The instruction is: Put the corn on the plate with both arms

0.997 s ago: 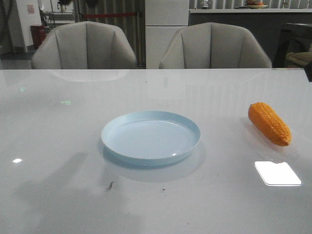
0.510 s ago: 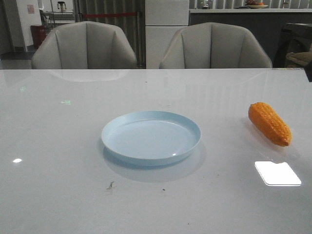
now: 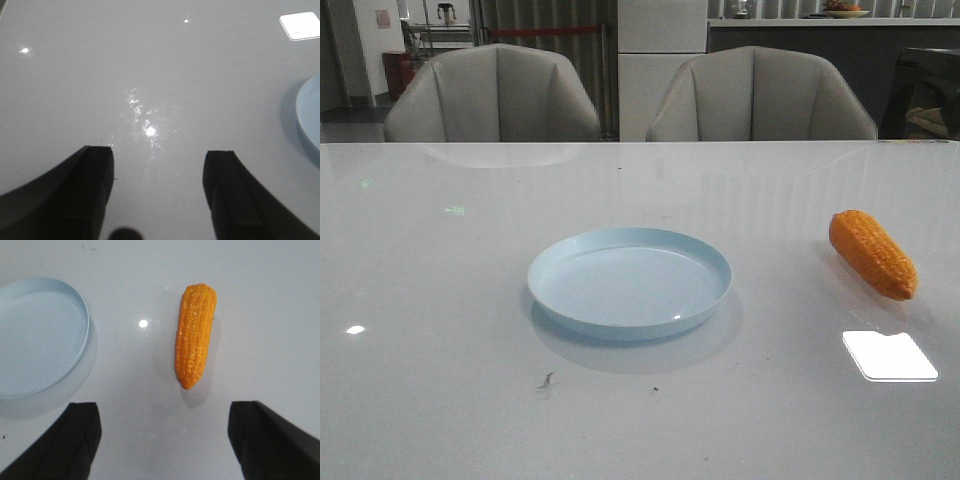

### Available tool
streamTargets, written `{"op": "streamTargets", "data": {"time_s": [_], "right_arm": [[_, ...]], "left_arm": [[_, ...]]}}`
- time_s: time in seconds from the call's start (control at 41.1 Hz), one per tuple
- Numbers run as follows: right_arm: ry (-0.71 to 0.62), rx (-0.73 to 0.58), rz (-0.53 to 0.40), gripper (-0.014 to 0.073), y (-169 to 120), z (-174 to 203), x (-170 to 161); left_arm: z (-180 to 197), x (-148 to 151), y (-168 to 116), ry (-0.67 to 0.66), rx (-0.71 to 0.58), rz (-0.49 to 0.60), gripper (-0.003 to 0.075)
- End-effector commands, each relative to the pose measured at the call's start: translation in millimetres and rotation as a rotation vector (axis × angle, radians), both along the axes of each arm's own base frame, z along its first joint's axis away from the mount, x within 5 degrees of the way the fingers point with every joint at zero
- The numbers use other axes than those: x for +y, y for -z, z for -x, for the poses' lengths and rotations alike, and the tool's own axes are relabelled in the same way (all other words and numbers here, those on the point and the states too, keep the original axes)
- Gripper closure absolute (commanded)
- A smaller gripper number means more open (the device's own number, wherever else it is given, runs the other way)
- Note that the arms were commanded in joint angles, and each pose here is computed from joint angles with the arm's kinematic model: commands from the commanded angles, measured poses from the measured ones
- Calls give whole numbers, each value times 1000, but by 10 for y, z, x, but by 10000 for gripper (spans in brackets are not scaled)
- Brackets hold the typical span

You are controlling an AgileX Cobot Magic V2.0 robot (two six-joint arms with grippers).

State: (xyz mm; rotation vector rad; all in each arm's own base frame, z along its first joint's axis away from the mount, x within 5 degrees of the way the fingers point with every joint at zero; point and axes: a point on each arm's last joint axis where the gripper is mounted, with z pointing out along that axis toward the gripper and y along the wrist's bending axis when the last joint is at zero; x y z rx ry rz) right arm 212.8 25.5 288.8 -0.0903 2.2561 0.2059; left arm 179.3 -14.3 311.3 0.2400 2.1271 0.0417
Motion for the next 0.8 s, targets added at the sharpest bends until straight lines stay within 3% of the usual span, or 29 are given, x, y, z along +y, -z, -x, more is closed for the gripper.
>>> {"op": "streamTargets", "data": {"time_s": [0.0, 0.413, 0.778], "right_arm": [[22, -76, 5, -29, -258, -217, -42], [-14, 105, -2, -29, -350, -1366, -39], [60, 322, 65, -29, 47, -1996, -117]], "left_arm": [[67, 2, -185, -6, -150, 33, 267], [109, 5, -214, -6, -165, 34, 267], [111, 6, -210, -6, -159, 33, 267]]}}
